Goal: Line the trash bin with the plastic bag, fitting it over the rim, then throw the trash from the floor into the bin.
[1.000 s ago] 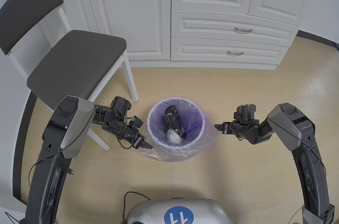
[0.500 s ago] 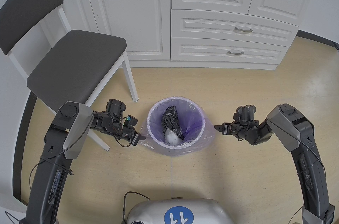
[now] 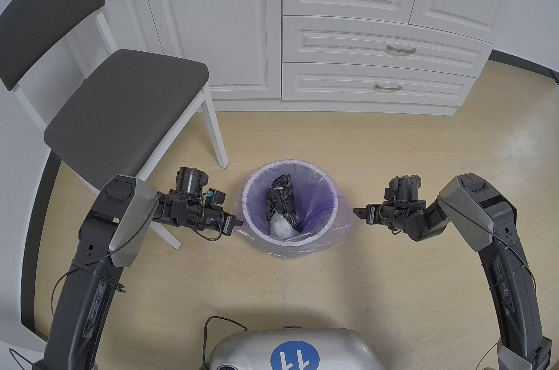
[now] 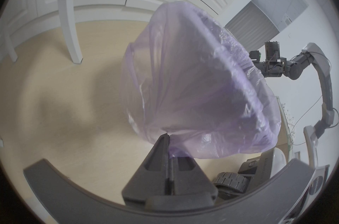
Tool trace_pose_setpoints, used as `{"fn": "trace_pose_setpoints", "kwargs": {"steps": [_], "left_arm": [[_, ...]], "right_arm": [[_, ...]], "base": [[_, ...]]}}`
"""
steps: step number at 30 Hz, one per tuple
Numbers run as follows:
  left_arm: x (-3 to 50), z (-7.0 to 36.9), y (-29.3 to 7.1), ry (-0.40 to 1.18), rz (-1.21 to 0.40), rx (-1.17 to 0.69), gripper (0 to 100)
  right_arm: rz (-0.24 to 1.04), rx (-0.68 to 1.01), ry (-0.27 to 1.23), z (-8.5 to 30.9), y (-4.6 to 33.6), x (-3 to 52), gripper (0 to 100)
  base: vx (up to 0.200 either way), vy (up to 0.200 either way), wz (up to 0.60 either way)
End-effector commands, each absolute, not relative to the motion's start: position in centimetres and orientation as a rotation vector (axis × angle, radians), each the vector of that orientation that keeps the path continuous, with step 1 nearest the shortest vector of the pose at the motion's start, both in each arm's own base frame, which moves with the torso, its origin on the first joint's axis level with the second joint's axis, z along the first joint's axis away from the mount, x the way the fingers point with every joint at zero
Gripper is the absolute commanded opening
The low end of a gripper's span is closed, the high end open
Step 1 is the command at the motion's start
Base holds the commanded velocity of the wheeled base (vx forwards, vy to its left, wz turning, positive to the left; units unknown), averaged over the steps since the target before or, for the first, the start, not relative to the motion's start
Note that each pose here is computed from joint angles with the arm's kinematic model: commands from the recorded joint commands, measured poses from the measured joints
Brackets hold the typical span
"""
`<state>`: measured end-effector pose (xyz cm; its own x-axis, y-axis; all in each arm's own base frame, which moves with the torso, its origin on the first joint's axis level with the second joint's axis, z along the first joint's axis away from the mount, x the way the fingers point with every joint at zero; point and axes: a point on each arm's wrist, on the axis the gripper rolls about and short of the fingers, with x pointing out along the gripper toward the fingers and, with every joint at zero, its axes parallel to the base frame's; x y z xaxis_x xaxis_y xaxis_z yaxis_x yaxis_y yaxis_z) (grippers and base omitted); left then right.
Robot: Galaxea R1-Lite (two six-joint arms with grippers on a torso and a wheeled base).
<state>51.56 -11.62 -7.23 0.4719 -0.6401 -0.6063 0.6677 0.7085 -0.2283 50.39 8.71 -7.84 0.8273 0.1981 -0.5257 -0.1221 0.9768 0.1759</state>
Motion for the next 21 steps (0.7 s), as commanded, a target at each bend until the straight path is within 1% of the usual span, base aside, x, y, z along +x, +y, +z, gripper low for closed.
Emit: {"fn": "trace_pose_setpoints", "kwargs": {"steps": [1,8,21], "left_arm": [[51.3,-8.4,-11.8,0.762,-0.799,0.018,0],[50.6,-9.0,-11.8,0.855,-0.803,-0.008,0],[50.5,-9.5,-12.1,0.858,-0.810,-0.007,0]], "right_arm": [[0.171,0.137,0.574,-8.0,8.7,50.4,100],[0.171,0.137,0.574,-8.0,8.7,50.4,100],[0.170,0.137,0.579,-8.3,8.7,50.4,100]], "base": [[0.000,0.000,0.00],[0.000,0.000,0.00],[0.000,0.000,0.00]]}}
